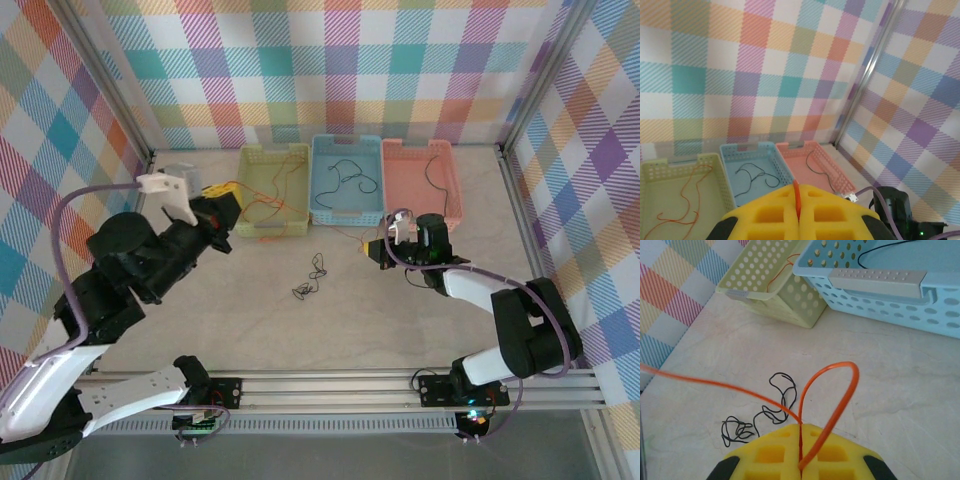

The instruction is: Untangle the cables

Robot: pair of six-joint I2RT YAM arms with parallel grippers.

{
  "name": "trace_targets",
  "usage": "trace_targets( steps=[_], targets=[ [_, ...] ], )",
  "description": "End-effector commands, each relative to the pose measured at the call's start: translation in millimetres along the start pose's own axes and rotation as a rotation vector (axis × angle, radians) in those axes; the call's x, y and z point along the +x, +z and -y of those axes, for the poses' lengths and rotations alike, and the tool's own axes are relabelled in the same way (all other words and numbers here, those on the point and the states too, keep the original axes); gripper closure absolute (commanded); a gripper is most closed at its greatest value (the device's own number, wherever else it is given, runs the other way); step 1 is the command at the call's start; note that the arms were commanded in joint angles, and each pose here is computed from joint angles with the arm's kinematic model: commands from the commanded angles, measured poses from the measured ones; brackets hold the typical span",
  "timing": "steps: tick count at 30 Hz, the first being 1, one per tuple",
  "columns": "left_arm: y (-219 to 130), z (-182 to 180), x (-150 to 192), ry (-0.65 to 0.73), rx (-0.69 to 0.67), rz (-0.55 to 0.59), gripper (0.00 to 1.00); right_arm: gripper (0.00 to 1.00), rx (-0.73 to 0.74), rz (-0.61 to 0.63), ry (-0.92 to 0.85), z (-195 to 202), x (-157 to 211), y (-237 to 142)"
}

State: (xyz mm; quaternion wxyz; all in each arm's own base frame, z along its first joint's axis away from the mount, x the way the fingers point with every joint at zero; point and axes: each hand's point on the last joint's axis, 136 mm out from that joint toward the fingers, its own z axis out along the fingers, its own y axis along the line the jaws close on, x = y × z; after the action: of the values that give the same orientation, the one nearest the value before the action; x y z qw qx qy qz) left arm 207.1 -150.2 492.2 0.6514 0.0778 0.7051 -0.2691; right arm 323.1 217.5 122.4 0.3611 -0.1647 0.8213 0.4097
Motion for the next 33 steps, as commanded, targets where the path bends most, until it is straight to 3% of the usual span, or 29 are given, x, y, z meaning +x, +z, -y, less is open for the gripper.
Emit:
trace_targets(
  steps=[1, 5, 12, 16, 19, 24, 26, 33],
  targets=[
    [-11.7, -15.0, -9.2, 0.017, -0.061, 0.040, 1.00, 1.00, -0.068, 0.013, 0.044, -5.4, -4.3, 0.1],
    [-15.5, -20.3, -10.9, 0.022, -0.085, 0.050, 1.00, 1.00, -0.081, 0.019, 0.043, -6.8, -4.7, -1.7],
    [-1.9, -10.2, 0.2, 0.026, -0.048, 0.009, 1.00, 0.76, -0.169, 0.038, 0.012, -23.7, -9.2, -5.3],
    [4.1, -4.5, 6.3, 0.032, -0.026, -0.016, 1.00, 0.74, -0.160, 0.045, 0.008, -23.3, -9.7, -6.7],
    [7.1, -1.8, 9.3, 0.035, -0.016, -0.030, 1.00, 0.79, -0.152, 0.043, 0.013, -21.4, -9.5, -5.8],
    [9.8, 0.8, 11.8, 0.036, -0.005, -0.040, 1.00, 0.98, -0.145, 0.041, 0.018, -19.3, -8.8, -4.8],
    [10.5, 1.1, 12.0, 0.036, -0.004, -0.039, 1.00, 0.99, -0.146, 0.037, 0.018, -19.1, -8.8, -4.4],
    [18.6, 5.7, 19.2, 0.024, 0.009, -0.058, 1.00, 0.75, -0.217, 0.024, -0.059, -43.7, -6.5, -1.6]
  ],
)
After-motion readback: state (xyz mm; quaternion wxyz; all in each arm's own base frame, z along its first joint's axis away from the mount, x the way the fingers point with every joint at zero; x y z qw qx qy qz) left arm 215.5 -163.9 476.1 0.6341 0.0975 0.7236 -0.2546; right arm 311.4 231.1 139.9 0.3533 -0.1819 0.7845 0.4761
